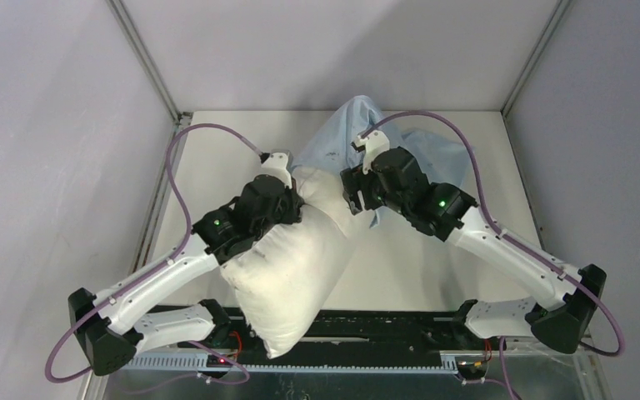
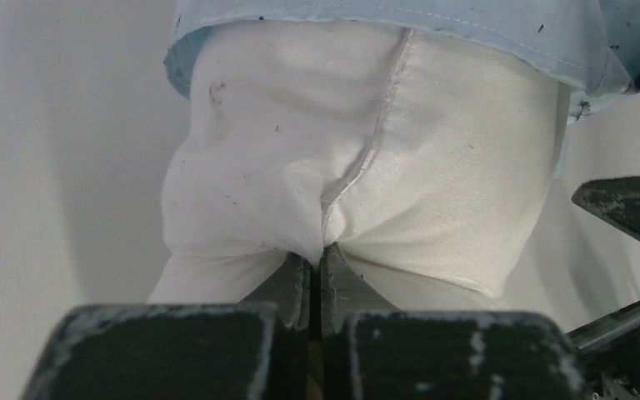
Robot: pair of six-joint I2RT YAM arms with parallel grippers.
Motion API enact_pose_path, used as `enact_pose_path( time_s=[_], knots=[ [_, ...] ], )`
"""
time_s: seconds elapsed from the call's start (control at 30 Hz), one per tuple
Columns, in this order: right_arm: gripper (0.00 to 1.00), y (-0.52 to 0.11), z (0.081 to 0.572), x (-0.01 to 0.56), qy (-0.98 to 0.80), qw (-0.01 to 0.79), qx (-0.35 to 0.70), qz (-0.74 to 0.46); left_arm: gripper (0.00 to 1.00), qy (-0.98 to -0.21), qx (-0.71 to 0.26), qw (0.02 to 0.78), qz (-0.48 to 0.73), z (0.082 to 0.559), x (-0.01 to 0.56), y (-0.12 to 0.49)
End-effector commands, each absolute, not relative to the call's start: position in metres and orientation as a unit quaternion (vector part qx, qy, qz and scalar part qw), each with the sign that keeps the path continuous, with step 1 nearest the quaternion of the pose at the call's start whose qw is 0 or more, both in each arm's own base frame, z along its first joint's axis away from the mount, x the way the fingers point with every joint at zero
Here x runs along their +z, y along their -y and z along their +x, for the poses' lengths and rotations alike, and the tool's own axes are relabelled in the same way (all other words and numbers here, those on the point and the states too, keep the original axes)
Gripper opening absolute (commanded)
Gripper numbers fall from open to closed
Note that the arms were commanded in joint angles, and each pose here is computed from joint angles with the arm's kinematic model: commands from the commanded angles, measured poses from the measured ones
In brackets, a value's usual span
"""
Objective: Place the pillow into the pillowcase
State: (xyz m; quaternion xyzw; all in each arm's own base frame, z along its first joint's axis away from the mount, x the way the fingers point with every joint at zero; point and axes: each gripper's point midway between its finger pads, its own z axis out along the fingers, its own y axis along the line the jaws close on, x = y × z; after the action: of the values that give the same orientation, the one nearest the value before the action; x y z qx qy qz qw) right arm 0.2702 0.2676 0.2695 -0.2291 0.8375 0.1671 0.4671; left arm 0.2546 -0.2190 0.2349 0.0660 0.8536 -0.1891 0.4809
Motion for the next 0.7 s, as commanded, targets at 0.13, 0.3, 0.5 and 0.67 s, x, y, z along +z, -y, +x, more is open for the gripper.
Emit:
enact_pose_path(
  time_s=[0.13,0.3,0.5,0.67],
  knots=[
    [0.79,-0.277,0.254,0.335,-0.764,0.553,0.235,-0.235,0.00,-0.858,-0.189,0.472,0.079,0.256,0.224,0.225],
    [0.82,-0.255,0.254,0.340,-0.769,0.565,0.206,-0.219,0.00,-0.858,-0.189,0.470,0.080,0.257,0.224,0.225],
    [0.81,-0.239,0.268,0.284,-0.806,0.529,0.145,-0.221,0.00,-0.858,-0.191,0.469,0.083,0.257,0.227,0.226],
    [0.73,-0.231,0.282,0.253,-0.820,0.522,0.118,-0.204,0.00,-0.857,-0.192,0.470,0.084,0.257,0.229,0.226]
  ],
)
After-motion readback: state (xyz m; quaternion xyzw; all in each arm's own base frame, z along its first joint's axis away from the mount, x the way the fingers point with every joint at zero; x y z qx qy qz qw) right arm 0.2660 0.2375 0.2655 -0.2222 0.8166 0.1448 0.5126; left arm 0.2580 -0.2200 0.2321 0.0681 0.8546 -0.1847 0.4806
